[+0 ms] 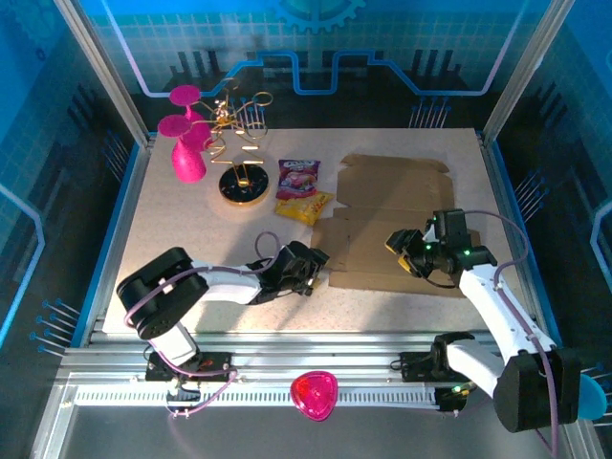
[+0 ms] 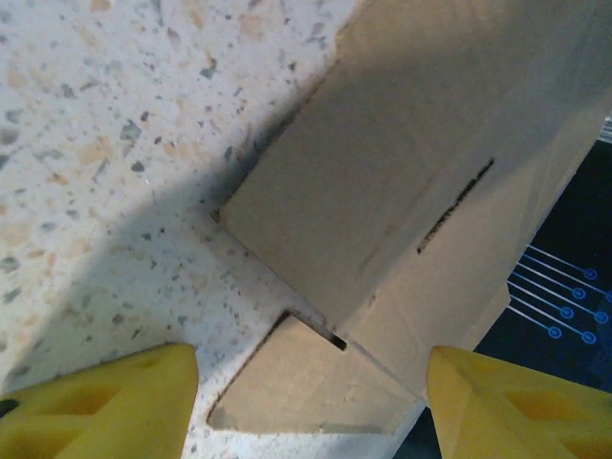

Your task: Fold the paper box

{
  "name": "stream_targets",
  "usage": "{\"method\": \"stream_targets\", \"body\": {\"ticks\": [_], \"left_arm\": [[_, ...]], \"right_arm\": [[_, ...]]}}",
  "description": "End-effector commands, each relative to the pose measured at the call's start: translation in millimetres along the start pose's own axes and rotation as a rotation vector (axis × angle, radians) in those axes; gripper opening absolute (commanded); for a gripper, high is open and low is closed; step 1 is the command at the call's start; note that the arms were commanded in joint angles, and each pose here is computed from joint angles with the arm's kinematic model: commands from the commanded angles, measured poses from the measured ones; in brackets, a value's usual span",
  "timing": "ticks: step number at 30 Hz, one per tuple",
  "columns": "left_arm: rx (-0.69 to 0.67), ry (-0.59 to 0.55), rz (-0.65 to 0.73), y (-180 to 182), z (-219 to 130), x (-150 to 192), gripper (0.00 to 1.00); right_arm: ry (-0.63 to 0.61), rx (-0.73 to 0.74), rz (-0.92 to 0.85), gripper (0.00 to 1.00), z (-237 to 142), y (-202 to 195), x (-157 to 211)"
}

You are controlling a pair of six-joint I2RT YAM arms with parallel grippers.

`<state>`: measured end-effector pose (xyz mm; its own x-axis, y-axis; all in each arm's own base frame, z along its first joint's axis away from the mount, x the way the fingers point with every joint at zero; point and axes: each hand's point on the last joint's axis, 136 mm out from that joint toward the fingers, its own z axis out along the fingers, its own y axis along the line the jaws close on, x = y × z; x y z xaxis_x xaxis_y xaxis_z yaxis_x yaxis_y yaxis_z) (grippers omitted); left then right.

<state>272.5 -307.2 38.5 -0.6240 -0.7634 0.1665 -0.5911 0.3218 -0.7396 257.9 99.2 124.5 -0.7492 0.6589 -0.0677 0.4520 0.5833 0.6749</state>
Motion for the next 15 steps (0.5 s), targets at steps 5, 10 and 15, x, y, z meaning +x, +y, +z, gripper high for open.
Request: {"method": "stream_targets", "body": {"ticks": [5, 10, 15], "left_arm": [[0.105, -0.040, -0.062, -22, 17, -2, 0.57], [0.151, -0.058, -0.092, -24, 27, -7, 0.43], [0.162, -0.082, -0.094, -25, 29, -12, 0.28]], "right_arm": [[0.015, -0.078, 0.038, 0.58, 0, 14, -3], [0.023, -0.078, 0.036, 0.58, 1, 15, -1], [0.028, -0.078, 0.037, 0.58, 2, 15, 1]]}}
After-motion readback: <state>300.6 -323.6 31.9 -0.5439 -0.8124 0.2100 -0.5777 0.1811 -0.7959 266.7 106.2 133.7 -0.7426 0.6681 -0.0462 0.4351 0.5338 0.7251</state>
